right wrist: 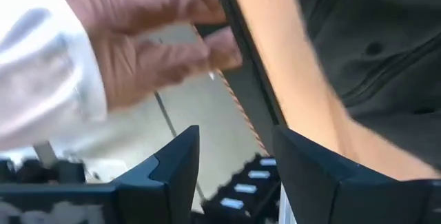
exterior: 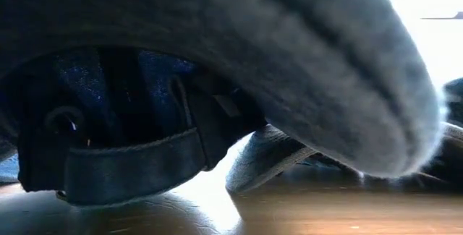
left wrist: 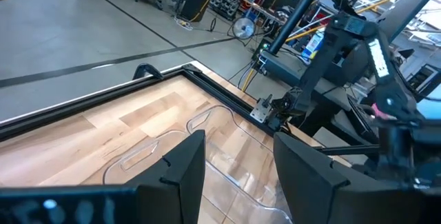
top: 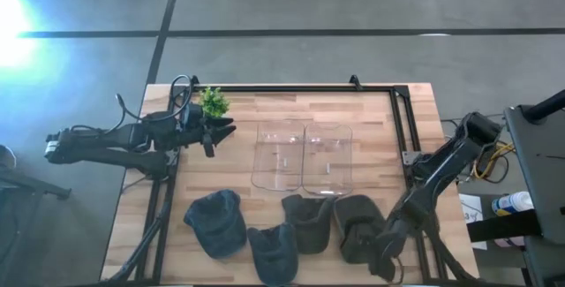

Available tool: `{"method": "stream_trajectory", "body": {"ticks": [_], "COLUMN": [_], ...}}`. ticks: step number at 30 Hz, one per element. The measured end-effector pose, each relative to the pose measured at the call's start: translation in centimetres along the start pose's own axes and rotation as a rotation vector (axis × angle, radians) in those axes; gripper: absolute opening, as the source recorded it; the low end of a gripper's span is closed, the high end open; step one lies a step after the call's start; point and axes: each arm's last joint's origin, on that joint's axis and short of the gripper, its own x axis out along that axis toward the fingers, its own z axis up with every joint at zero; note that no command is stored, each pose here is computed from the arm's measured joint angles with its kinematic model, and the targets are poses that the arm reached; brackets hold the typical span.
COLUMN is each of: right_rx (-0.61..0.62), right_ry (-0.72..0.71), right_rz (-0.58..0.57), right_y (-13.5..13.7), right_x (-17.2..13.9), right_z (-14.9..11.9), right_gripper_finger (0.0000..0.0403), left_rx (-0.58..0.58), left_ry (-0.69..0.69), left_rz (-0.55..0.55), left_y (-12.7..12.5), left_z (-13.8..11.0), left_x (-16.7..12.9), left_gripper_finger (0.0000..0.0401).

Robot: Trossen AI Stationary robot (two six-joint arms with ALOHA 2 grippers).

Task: Pick & Place hat
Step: Put the right black cap into the right transparent bin

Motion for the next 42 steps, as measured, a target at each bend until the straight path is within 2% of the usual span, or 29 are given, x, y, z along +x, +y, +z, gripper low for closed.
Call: {"method": "stream_trajectory", "body": {"ticks": [3,7,13,17,23,33,42], "right_rx": [-0.030,-0.059,-0.159,-0.215,-0.253,-0.218,-0.246], "right_ry": [0.043,0.076,0.126,0.084,0.074,0.073,0.065], "right_rz": [-0.037,-0.193,-0.458,-0.541,-0.536,-0.574,-0.567], "right_y": [0.5,0.6,0.9,1.9,3.0,2.6,2.4], "right_x": [1.7,3.2,3.6,3.4,3.9,5.2,6.8], "right_z": [0.4,0.9,1.2,1.5,1.3,0.3,-0.4], "right_gripper_finger": [0.0176,0.0176,0.0176,0.0176,0.0176,0.0176,0.0176], "left_rx": [0.003,0.004,0.004,0.004,0.014,0.022,0.022], "left_ry": [0.000,0.001,0.000,0.000,-0.004,-0.005,-0.004], "left_rz": [0.000,0.001,0.001,0.001,-0.002,-0.002,-0.005], "left_y": [0.0,0.0,0.0,0.0,0.0,0.0,0.0], "left_z": [0.0,0.0,0.0,0.0,0.0,0.1,0.0], "left_x": [0.0,0.0,0.0,0.0,0.0,0.0,0.0], "left_gripper_finger": [0.0165,0.0165,0.0165,0.0165,0.0165,0.0165,0.0165]}}
